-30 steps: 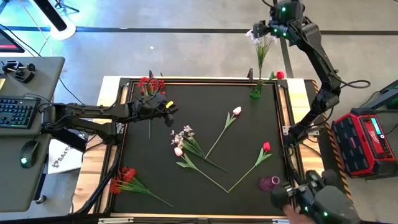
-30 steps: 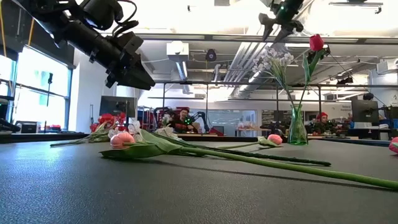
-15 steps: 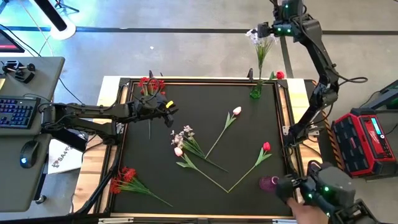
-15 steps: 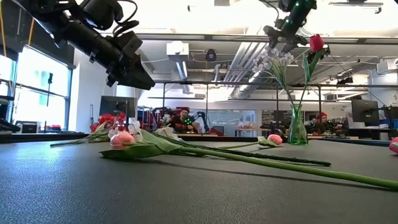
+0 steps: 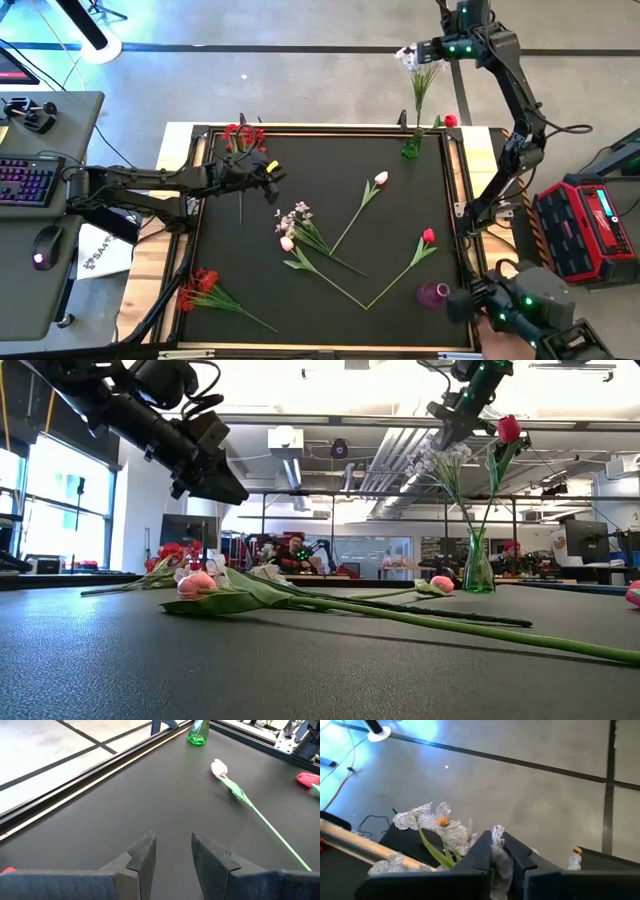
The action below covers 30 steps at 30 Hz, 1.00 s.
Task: Sort flowers into vase by color
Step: Put the top white flowers into the green vase
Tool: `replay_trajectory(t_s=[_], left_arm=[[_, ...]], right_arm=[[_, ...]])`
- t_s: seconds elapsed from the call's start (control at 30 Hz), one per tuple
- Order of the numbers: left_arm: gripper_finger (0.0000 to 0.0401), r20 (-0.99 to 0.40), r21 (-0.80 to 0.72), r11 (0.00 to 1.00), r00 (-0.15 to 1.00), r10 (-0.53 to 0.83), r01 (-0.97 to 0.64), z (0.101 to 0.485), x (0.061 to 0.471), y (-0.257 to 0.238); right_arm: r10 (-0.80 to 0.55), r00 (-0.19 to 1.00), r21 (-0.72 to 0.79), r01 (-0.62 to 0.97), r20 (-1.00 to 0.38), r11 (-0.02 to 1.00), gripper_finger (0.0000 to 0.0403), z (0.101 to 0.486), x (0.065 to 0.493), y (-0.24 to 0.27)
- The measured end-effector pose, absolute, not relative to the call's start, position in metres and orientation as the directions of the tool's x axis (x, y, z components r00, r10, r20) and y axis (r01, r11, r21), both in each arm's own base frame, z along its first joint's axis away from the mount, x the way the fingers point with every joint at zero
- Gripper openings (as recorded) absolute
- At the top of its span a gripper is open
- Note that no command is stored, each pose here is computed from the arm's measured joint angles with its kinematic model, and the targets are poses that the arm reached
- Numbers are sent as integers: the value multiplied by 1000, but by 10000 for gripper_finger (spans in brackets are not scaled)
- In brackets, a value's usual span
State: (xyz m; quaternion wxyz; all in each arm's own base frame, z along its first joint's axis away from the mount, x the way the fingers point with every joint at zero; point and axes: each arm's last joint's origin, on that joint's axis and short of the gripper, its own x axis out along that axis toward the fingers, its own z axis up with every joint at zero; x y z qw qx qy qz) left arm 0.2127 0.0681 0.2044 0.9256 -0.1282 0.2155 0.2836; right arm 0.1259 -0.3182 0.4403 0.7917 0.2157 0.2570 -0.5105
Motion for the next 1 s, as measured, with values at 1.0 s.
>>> replay_trajectory(t_s=[1.0], left_arm=[[113, -464, -154, 789, 749, 473, -594, 205, 213, 69]], right_arm=[[-450, 310, 64, 874, -838, 482, 56, 462, 125, -246]])
